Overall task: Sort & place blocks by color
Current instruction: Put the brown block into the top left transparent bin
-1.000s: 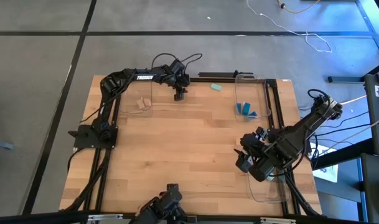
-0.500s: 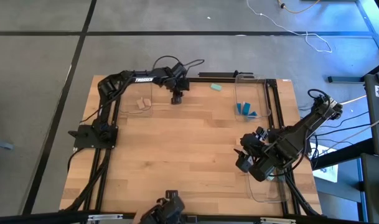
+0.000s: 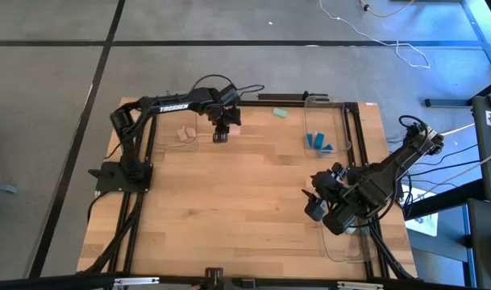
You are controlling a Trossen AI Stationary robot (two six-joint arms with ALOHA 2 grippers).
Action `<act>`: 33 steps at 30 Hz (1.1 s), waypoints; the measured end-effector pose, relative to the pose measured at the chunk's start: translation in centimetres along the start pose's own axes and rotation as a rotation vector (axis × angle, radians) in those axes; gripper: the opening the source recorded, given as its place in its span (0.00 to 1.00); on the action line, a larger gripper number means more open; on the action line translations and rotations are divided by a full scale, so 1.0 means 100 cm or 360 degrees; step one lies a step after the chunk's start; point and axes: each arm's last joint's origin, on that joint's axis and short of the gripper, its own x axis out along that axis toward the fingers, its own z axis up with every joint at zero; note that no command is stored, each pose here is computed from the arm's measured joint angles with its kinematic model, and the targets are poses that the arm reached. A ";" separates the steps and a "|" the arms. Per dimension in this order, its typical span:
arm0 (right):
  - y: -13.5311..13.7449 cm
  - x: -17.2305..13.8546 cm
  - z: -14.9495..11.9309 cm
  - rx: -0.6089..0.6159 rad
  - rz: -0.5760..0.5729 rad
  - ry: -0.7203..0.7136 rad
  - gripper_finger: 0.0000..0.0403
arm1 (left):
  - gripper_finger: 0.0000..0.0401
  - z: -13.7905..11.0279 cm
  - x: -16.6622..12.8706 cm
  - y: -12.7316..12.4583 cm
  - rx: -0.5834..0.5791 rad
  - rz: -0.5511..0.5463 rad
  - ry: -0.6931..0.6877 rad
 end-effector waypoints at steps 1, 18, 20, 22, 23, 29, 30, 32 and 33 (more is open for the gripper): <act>0.000 0.000 0.001 0.0000 -0.0012 -0.0034 0.65 | 0.29 0.000 -0.006 -0.004 -0.0010 -0.0007 0.0009; -0.011 0.007 0.010 -0.0027 -0.0204 -0.0175 0.65 | 0.29 -0.034 -0.130 -0.044 -0.0420 0.0210 0.0135; -0.012 0.009 0.011 -0.0012 -0.0213 -0.0158 0.65 | 0.29 -0.041 -0.141 -0.047 -0.0512 0.0269 0.0179; -0.013 0.011 0.013 0.0000 -0.0223 -0.0148 0.65 | 0.29 -0.048 -0.149 -0.048 -0.0599 0.0380 0.0240; -0.014 0.011 0.013 0.0004 -0.0227 -0.0146 0.65 | 0.29 -0.051 -0.151 -0.048 -0.0650 0.0449 0.0275; -0.015 0.013 0.015 0.0017 -0.0242 -0.0142 0.65 | 0.29 -0.069 -0.157 -0.035 -0.1067 0.0703 0.0409; -0.015 0.013 0.015 0.0017 -0.0242 -0.0142 0.65 | 0.29 -0.072 -0.156 -0.032 -0.1127 0.0716 0.0415; -0.015 0.013 0.015 0.0017 -0.0242 -0.0142 0.65 | 0.29 -0.077 -0.150 -0.026 -0.1205 0.0730 0.0429; -0.015 0.013 0.015 0.0017 -0.0242 -0.0142 0.65 | 0.29 -0.080 -0.145 -0.023 -0.1237 0.0726 0.0444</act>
